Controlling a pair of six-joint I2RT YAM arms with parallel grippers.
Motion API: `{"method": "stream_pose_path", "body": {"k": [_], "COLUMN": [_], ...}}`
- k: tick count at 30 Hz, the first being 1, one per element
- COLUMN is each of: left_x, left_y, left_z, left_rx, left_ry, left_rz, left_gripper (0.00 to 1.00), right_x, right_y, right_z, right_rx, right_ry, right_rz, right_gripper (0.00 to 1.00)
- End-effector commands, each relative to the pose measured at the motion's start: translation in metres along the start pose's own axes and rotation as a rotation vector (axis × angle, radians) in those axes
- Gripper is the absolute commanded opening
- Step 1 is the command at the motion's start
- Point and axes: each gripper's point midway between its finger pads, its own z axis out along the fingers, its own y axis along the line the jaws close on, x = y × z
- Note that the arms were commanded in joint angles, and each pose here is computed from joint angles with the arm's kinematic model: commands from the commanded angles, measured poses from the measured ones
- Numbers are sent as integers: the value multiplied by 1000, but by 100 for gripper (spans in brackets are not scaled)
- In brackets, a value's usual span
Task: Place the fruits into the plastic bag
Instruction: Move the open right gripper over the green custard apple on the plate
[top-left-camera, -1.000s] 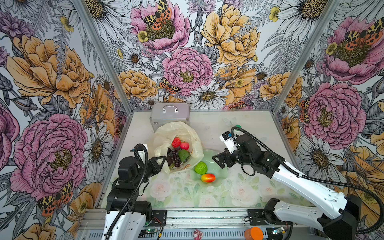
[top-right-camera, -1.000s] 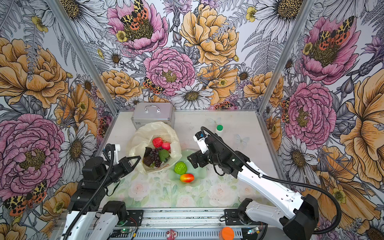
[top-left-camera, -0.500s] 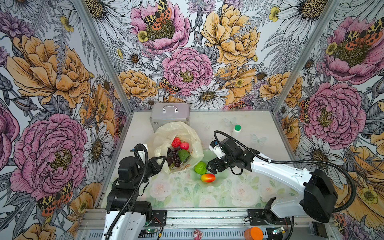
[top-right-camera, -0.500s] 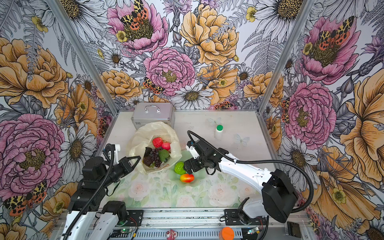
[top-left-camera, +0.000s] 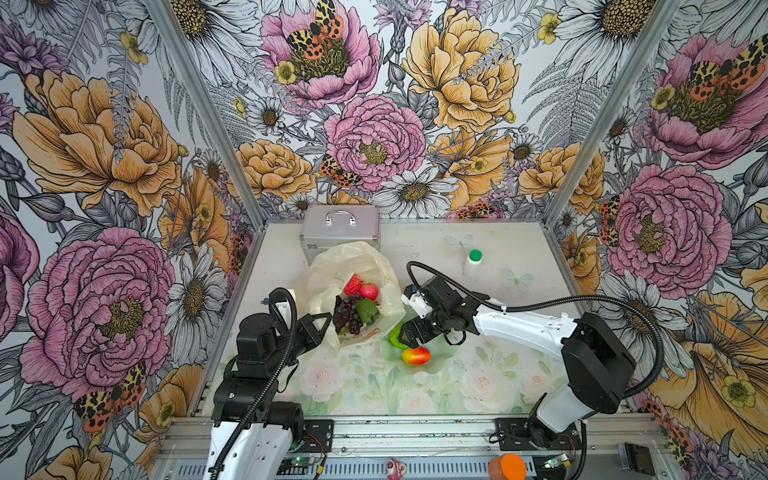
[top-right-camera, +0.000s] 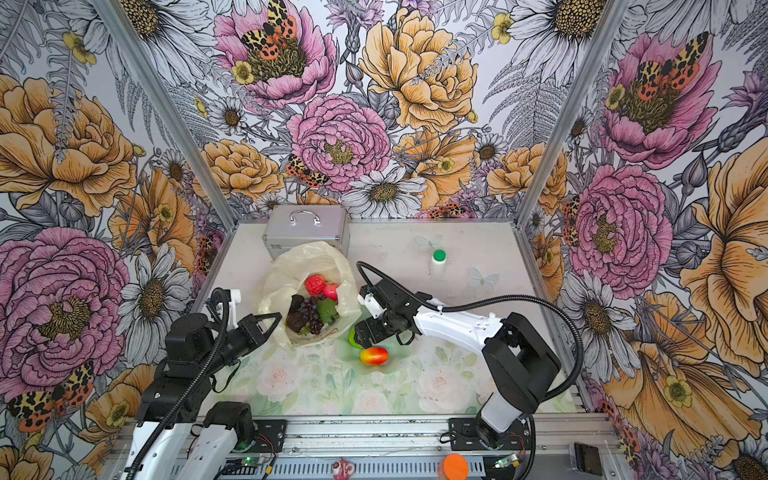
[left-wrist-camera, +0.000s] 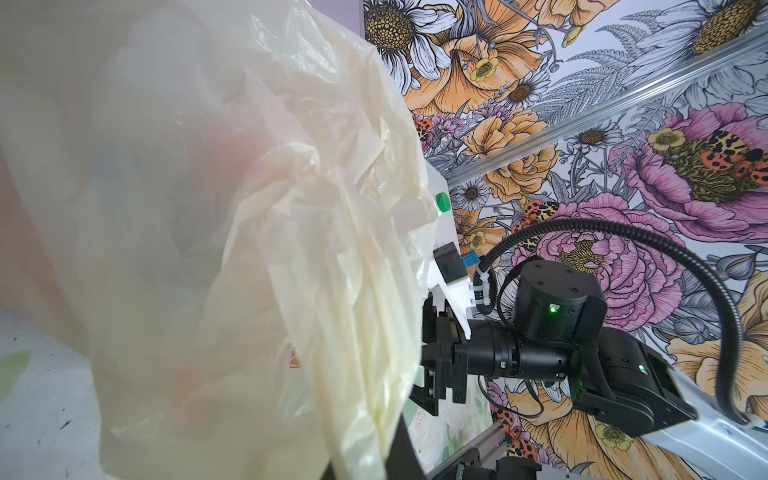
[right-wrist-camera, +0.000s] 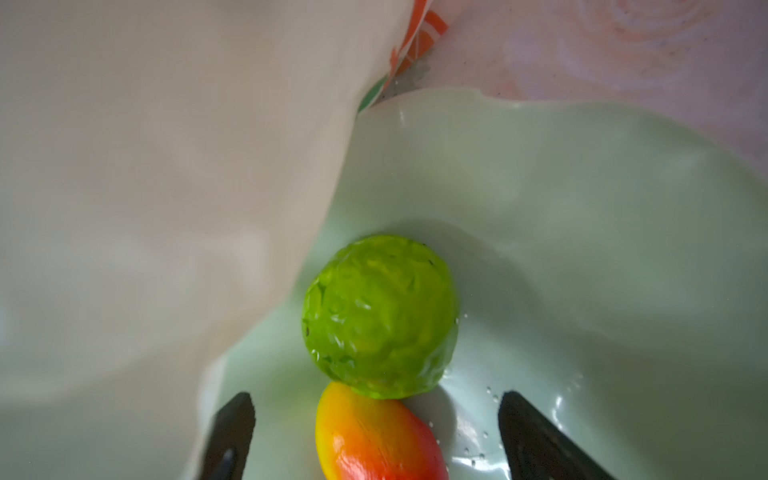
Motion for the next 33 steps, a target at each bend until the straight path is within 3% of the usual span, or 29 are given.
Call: {"method": "stream_pose_path", "body": {"k": [1, 13, 26, 33], "left_x": [-2, -2, -1, -1], "left_y": [3, 4, 3, 3], "left_z": [-2, -1, -1, -1], "left_rx": [-13, -18, -14, -15], "left_ry": [-20, -19, -16, -16], "left_rz": [8, 7, 7, 6], "left_gripper": [0, 0, 0, 0], "right_x": [-19, -25, -7, -4], "right_y": [10, 6, 7, 2], "right_z": [4, 24, 40, 41], "right_rx": [-32, -26, -12, 13], "right_ry": [-34, -3, 52, 54], "right_rz": [-6, 18, 32, 48], "right_gripper": [94, 93, 93, 86]}}
